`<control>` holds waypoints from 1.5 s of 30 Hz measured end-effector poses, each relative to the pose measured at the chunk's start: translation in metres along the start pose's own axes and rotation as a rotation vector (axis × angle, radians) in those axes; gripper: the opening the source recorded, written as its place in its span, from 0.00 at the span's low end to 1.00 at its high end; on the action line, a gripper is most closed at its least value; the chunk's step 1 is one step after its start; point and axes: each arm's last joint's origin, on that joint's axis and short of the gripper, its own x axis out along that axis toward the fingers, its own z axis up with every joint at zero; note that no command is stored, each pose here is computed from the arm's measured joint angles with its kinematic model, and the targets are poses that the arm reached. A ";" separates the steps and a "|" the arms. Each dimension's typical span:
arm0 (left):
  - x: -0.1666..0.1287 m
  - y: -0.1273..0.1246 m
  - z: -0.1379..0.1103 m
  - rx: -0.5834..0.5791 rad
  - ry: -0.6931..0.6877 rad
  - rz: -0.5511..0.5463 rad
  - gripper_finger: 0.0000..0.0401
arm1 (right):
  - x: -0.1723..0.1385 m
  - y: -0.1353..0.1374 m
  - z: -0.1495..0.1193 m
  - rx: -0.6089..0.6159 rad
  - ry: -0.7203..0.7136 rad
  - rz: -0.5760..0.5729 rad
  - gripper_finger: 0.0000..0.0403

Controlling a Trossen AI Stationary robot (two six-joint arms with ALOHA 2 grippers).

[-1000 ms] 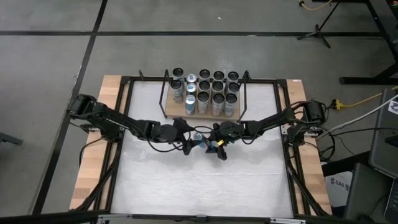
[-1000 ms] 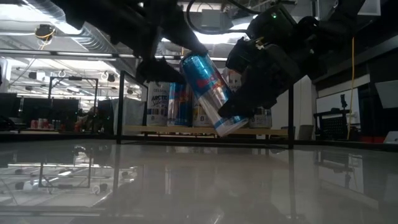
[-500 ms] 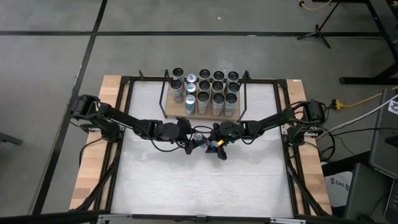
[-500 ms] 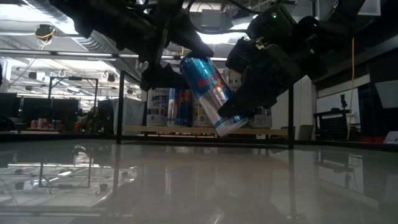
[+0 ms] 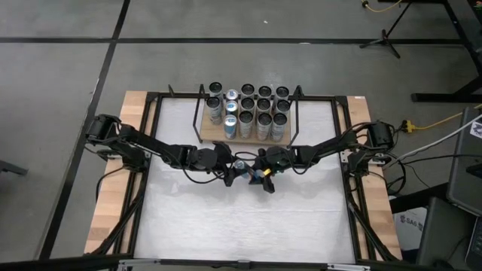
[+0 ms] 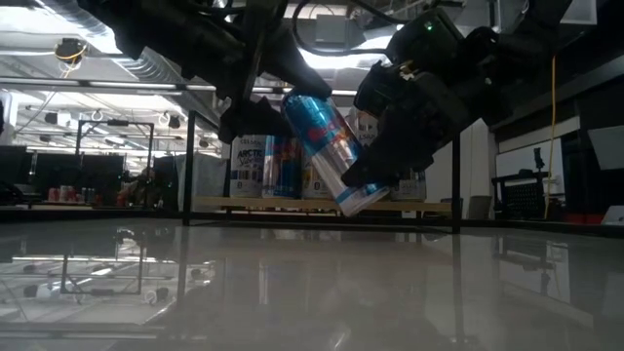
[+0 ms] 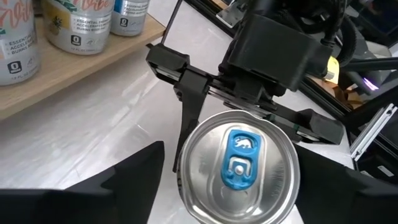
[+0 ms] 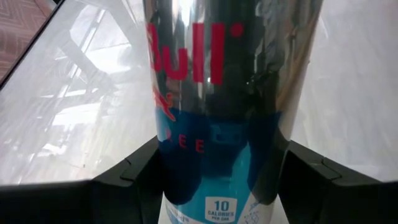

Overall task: Place canned beverage on shelf
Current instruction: Put the blue soda can aligned with the other white soda can on the shelf

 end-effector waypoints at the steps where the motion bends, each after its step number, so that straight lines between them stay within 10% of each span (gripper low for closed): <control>1: 0.000 0.000 0.000 0.000 0.001 0.001 0.75 | 0.000 0.000 0.000 0.000 0.001 0.000 0.58; 13: 0.000 0.000 0.000 0.002 0.000 0.004 0.57 | 0.000 -0.001 0.000 0.000 -0.004 -0.029 0.58; 45: -0.020 0.013 0.042 0.110 0.086 -0.061 0.56 | -0.013 0.002 0.004 0.012 0.038 -0.044 0.84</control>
